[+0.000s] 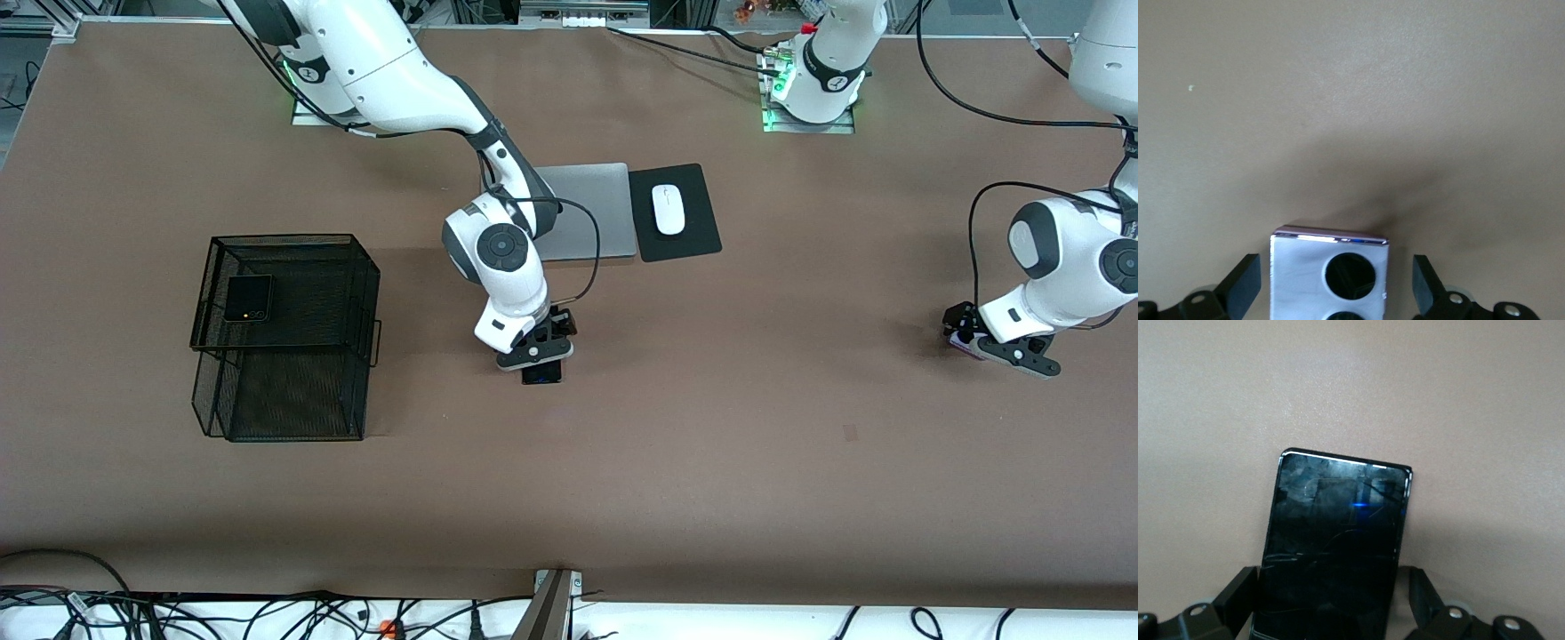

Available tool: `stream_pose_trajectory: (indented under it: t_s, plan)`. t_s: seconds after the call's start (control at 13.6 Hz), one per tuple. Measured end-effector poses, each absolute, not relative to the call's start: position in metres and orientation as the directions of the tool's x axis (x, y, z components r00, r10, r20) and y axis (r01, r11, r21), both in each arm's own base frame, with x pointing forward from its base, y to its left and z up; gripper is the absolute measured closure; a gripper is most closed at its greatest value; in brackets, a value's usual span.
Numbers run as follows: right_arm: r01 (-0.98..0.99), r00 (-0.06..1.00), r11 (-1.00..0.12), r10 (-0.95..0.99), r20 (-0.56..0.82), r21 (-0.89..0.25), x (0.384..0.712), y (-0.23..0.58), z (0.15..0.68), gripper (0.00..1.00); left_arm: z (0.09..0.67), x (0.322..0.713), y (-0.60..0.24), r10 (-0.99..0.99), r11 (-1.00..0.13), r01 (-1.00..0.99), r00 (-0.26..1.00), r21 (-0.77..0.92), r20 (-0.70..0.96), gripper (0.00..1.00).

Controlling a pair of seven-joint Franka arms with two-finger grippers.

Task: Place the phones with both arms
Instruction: 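Grasp the slab phone with the right gripper while the left gripper grasps the lavender phone, then carry the slab phone with the right gripper down into the mesh organizer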

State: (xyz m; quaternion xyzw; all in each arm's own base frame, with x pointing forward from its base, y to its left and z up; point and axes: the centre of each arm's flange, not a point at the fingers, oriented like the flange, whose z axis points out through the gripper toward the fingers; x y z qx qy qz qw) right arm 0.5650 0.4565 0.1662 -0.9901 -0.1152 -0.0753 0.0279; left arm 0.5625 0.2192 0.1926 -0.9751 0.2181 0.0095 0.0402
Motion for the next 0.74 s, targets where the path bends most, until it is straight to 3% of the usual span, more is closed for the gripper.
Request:
stream_pose_trajectory:
  t_s: [0.15, 0.29, 0.74]
  plan:
    - [0.233, 0.962, -0.972, 0.225, 0.156, -0.038, 0.565, 0.457, 0.166, 0.02, 0.194, 0.563, 0.224, -0.449, -0.890, -0.450, 0.893, -0.076, -0.037, 0.00]
    - [0.234, 0.962, -0.972, 0.226, 0.156, -0.035, 0.566, 0.456, 0.168, 0.17, 0.193, 0.561, 0.227, -0.460, -0.884, -0.462, 0.887, -0.073, -0.042, 0.00]
    - [0.235, 0.961, -0.972, 0.227, 0.156, -0.034, 0.566, 0.456, 0.168, 0.17, 0.183, 0.547, 0.251, -0.486, -0.871, -0.489, 0.872, -0.055, -0.058, 0.00]
